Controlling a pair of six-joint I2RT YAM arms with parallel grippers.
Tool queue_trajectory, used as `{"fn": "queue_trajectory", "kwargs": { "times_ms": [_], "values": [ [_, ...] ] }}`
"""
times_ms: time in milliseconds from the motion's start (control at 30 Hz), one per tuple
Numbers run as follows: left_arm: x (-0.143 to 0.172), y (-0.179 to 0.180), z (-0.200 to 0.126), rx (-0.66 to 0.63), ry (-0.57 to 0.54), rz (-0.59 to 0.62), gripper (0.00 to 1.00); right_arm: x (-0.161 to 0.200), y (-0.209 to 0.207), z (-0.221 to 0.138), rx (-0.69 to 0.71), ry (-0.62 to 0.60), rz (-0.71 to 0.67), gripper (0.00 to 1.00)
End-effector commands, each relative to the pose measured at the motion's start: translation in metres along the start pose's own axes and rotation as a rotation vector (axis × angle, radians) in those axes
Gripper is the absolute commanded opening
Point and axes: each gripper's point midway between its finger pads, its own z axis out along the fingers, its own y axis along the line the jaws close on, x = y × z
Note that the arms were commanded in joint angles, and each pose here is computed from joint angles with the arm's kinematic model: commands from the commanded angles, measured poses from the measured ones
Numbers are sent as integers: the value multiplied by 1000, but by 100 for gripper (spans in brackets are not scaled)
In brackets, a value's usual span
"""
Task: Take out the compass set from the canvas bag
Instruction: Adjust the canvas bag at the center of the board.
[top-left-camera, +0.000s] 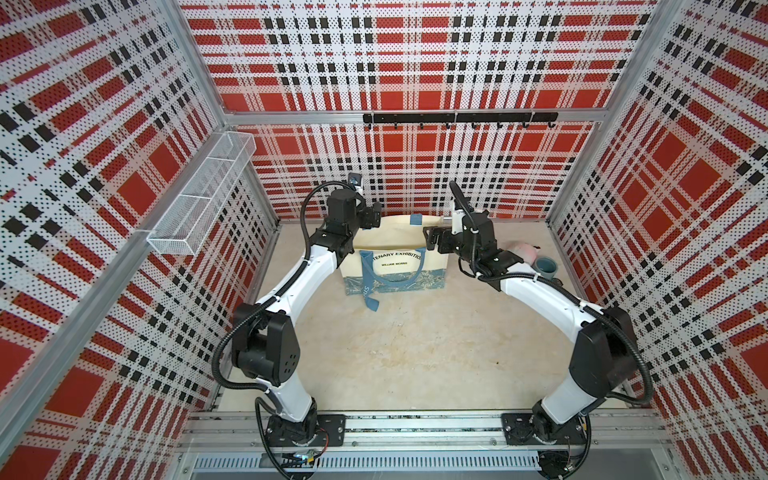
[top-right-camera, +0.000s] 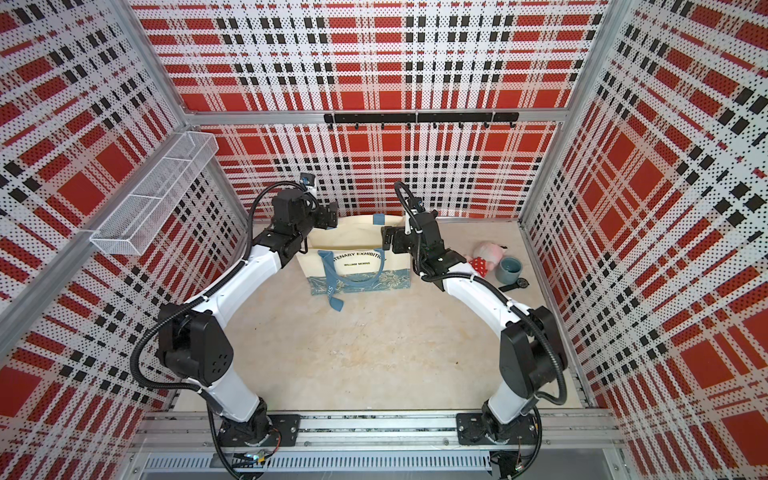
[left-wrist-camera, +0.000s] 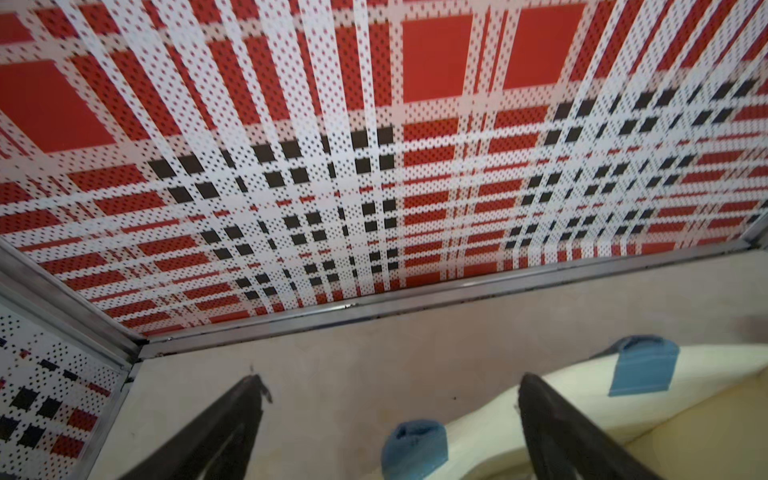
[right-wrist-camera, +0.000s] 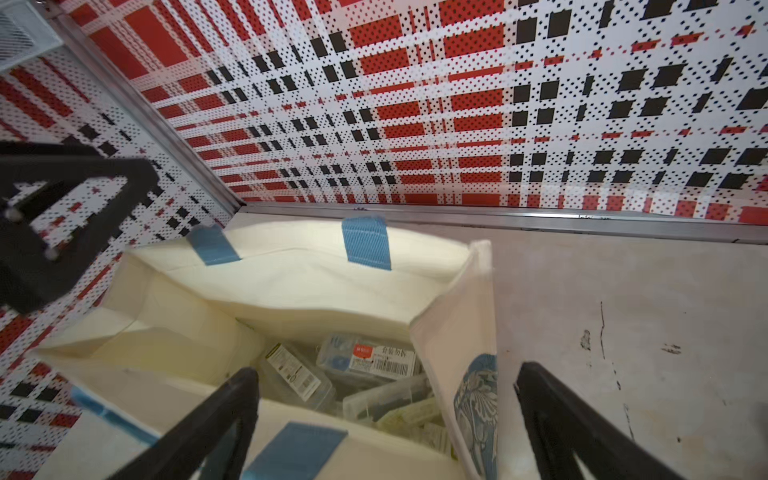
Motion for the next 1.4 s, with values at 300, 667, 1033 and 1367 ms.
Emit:
{"fn": "queue_trajectory", "kwargs": {
  "times_ms": [300,667,1033,1367],
  "values": [
    [-31,-33,-5,176,-132,340,98,40,-38,2,219,160,-128,100],
    [-1,-45,54,475,44,413,99,56,-41,-17,197,186,-148,100],
    [36,-60,63,624,171,361,98,75,-40,-9,172,226,-154,100],
    [24,-69,49,681,137,343,98,82,-40,-4,159,233,-150,100]
  ]
}}
